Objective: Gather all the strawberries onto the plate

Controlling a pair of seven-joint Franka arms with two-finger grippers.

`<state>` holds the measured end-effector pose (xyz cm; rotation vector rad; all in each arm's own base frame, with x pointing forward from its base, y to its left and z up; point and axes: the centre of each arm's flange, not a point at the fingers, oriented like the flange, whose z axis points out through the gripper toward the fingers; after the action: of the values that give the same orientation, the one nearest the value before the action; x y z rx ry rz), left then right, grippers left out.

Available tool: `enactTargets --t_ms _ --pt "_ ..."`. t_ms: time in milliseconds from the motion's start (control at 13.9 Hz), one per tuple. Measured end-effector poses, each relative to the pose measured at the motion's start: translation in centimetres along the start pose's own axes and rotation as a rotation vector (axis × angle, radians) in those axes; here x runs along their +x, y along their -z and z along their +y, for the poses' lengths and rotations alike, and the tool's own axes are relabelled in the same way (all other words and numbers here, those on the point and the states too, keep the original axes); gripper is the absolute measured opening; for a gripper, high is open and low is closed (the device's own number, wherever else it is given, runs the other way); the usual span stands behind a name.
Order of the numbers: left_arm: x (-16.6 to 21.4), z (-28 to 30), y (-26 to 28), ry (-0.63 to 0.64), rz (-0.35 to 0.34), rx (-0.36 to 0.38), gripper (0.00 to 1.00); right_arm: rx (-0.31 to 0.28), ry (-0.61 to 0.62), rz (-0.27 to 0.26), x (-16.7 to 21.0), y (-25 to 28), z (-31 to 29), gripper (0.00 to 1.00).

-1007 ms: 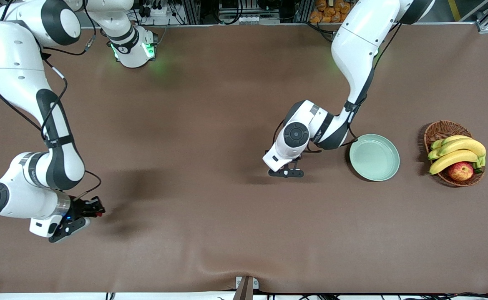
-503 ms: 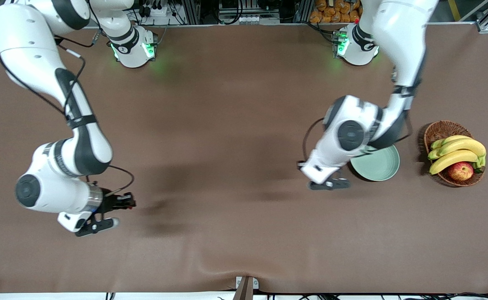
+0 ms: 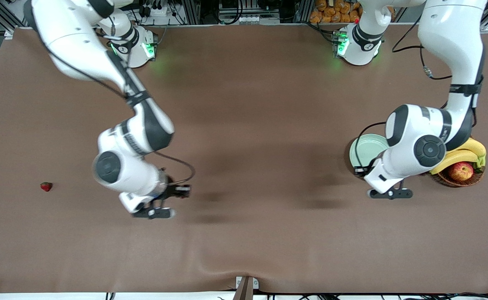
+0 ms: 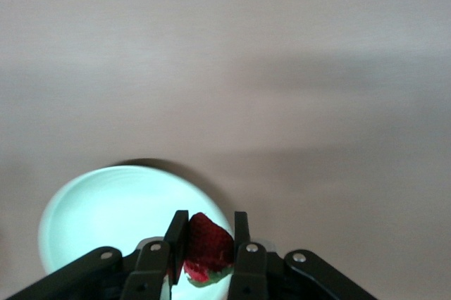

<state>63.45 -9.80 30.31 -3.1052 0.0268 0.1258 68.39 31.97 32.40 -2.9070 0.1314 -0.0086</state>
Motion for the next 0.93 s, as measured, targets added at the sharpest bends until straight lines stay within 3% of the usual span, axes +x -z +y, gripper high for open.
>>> enactTargets --t_ms 360,719,935 --pt "-3.0 -3.5 -3.5 -0.006 -0.02 0.019 0.3 0.062 -0.154 0.034 -6.8 -4.8 -10.9 0.32" --pt "-4.1 -4.0 -8.3 -0.021 -0.053 0.012 0.3 0.166 -0.368 0.071 -11.6 -9.8 -16.6 0.32" --pt "-4.1 -5.4 -10.7 -0.032 -0.074 0.003 0.31 0.176 -0.467 0.078 -16.1 -12.8 -20.2 0.32"
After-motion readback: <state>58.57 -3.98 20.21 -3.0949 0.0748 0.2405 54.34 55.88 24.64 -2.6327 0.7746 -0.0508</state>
